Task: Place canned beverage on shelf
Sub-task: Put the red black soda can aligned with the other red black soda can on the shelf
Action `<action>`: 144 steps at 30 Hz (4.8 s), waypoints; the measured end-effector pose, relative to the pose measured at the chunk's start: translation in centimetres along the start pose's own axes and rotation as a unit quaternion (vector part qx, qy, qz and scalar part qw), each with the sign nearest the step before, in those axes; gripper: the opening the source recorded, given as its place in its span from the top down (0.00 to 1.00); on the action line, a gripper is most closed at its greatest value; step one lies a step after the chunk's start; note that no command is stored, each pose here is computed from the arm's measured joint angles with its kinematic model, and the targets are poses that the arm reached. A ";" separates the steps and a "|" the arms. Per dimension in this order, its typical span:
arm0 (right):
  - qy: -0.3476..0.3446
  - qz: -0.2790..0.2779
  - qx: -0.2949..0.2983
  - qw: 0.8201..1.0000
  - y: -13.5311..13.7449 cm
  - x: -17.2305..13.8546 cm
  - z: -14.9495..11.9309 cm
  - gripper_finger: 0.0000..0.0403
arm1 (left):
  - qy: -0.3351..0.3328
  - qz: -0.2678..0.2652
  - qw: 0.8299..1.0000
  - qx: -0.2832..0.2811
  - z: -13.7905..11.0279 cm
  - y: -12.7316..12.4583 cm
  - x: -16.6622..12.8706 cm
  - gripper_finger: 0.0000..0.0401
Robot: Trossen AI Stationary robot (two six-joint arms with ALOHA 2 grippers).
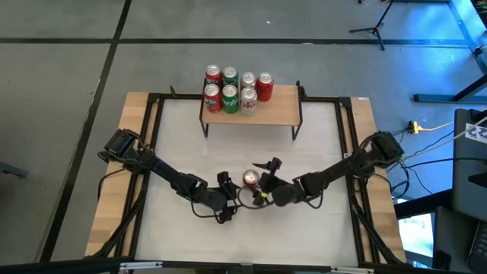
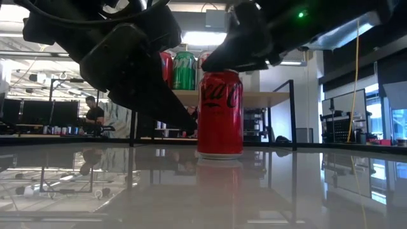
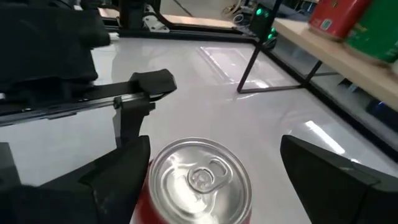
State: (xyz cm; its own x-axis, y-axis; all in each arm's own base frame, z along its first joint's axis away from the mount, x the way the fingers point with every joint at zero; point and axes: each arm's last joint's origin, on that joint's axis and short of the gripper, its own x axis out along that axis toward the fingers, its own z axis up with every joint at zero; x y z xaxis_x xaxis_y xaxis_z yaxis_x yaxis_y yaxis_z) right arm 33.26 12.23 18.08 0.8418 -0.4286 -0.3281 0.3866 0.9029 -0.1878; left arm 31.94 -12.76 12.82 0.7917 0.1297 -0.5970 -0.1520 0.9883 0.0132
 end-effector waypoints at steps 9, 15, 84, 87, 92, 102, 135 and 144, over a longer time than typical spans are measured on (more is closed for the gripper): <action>0.026 0.028 -0.001 0.999 0.7 1.5 -1.9 0.11 | 0.001 -0.001 1.000 0.000 0.0 0.0 0.0 0.20; 0.037 0.028 -0.004 0.999 1.0 1.9 -2.8 0.11 | 0.001 0.000 1.000 0.000 0.0 0.0 0.0 0.20; 0.020 -0.023 0.023 0.999 -26.6 2.3 8.8 0.24 | -0.005 -0.011 1.000 0.005 -0.1 -0.7 -0.3 0.20; 0.028 -0.029 0.028 0.999 -26.5 3.1 8.3 0.24 | -0.005 -0.011 1.000 0.005 -0.1 -0.7 -0.3 0.20; 0.026 -0.031 0.031 0.999 -26.5 3.8 8.1 0.24 | -0.005 -0.011 1.000 0.005 -0.1 -0.7 -0.3 0.20; 0.021 -0.040 0.031 0.998 -26.5 4.2 8.1 0.24 | -0.005 -0.011 1.000 0.005 -0.2 -0.7 -0.3 0.20; 0.033 -0.038 0.011 0.999 -25.9 3.2 11.2 0.08 | -0.004 -0.012 1.000 0.005 -0.2 -0.7 -0.4 0.20; 0.085 -0.104 -0.026 0.991 -25.7 0.4 14.6 0.08 | -0.004 -0.013 1.000 0.005 -0.2 -0.7 -0.4 0.20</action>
State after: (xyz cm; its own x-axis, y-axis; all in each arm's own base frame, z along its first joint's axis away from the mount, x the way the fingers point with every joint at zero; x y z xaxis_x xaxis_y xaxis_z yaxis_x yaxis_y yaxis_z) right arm 29.14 -10.70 36.32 0.6695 -0.6077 -0.4272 0.5211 0.7941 -0.3129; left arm 31.68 -13.56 12.88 0.7997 0.1049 -0.5912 -0.1253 0.9921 0.0065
